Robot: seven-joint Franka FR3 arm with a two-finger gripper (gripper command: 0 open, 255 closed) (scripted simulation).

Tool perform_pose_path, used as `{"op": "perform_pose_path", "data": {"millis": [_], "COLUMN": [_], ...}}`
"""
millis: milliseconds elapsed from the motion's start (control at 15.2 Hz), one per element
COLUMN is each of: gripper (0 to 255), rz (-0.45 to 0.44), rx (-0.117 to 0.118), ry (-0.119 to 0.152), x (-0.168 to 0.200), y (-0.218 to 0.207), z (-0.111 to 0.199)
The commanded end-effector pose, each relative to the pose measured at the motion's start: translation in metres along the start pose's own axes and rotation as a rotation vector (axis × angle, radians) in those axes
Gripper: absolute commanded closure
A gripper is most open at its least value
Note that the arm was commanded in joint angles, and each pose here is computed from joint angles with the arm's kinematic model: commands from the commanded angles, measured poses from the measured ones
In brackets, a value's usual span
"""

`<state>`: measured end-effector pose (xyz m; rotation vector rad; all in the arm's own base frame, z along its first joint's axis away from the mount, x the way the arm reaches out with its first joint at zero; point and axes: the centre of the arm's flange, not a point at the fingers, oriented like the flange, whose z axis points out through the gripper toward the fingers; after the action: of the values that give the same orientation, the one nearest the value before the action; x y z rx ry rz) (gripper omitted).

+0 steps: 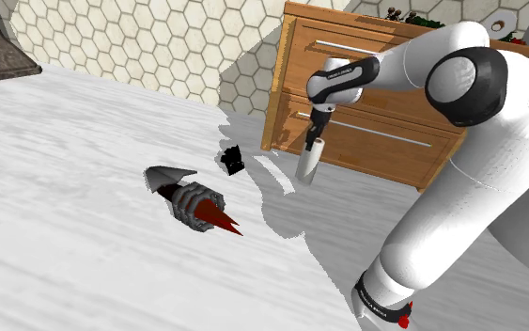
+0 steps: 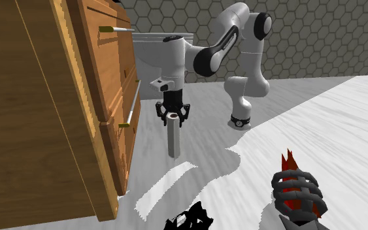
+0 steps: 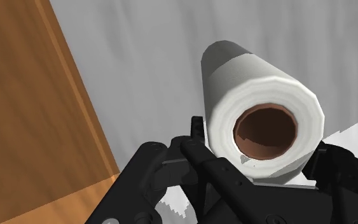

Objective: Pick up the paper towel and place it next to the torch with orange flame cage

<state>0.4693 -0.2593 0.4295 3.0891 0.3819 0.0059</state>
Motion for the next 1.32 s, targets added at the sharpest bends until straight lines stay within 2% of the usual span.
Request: {"op": "perform_pose_path", "data": {"millis": [0, 1254], "gripper": [255, 255], "rz": [0.0, 0.0], "rx": [0.0, 0.0], "ry": [0.0, 0.0], "x": [0.001, 0.001], "y": [0.001, 0.004], "z": [-0.011, -0.111]}}
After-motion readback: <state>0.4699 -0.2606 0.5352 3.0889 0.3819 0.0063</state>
